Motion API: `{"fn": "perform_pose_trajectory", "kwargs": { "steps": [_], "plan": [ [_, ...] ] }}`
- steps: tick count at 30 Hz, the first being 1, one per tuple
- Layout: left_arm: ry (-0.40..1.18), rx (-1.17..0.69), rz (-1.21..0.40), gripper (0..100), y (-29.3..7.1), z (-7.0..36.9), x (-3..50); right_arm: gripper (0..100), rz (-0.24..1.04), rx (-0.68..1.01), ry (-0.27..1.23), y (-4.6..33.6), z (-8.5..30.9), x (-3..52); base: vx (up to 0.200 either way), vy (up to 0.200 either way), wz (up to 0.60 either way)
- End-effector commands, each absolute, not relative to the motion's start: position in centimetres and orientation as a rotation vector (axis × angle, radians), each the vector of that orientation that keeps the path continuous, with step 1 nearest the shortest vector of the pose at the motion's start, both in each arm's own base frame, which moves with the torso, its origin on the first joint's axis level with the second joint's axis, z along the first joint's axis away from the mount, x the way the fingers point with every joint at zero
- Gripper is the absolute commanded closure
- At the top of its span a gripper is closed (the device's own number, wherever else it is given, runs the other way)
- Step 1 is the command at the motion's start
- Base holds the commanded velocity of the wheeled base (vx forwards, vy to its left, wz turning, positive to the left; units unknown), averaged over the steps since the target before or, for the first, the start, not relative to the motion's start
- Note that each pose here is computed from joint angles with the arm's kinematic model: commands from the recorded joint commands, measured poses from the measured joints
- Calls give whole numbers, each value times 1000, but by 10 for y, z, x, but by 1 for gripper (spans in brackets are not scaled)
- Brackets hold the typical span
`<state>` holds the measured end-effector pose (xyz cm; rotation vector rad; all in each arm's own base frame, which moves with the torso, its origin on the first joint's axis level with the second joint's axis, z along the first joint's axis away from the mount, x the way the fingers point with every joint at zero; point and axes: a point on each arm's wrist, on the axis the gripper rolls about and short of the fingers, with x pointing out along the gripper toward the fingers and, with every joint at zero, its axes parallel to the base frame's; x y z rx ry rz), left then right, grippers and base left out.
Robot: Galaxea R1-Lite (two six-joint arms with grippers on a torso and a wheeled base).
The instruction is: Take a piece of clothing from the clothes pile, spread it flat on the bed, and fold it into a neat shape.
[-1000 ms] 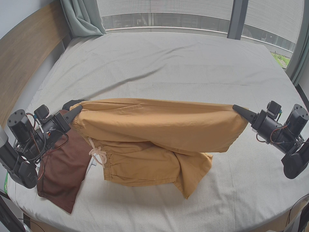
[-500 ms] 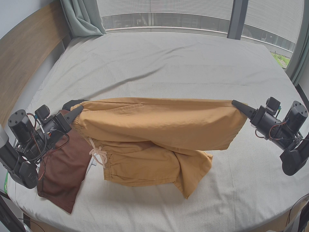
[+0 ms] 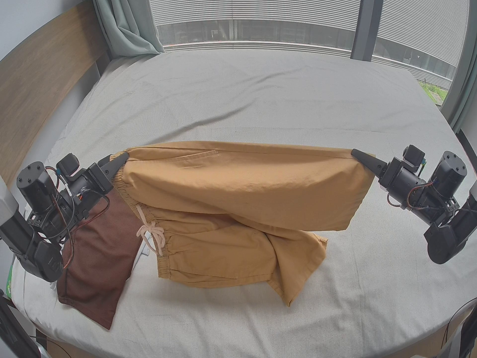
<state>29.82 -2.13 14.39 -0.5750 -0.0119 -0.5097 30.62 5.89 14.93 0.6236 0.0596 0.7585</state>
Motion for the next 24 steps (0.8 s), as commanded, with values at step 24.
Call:
{"fn": "perform_pose_trajectory", "kwargs": {
  "steps": [24],
  "plan": [
    [-14,-590,-473,100,-25,126,337,100,758,622,33,64,134,355,0,0,0]
  ]
}}
